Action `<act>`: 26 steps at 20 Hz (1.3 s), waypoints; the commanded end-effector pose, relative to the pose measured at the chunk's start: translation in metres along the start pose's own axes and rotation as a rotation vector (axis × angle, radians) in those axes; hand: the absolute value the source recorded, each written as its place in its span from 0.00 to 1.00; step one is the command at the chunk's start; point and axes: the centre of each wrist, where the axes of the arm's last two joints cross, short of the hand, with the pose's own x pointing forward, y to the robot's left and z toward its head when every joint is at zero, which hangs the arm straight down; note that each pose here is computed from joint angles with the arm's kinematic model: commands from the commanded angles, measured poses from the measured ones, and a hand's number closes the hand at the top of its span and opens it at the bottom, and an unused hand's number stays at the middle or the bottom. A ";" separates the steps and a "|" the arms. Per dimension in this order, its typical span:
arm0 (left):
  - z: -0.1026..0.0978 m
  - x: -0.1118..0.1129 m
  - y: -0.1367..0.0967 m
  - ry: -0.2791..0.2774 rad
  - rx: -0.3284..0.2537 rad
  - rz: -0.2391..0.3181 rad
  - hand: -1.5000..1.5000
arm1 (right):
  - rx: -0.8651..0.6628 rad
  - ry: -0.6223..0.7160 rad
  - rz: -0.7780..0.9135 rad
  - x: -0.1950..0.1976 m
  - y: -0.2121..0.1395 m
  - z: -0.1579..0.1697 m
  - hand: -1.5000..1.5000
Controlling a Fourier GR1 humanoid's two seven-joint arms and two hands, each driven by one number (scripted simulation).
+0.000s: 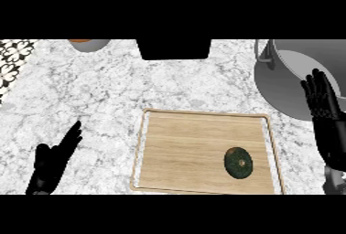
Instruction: Pick the squash from the tray and place it in the pot
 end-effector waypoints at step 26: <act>-0.037 0.041 -0.039 -0.102 -0.207 0.060 0.50 | -0.422 0.369 0.348 0.080 0.125 0.132 0.00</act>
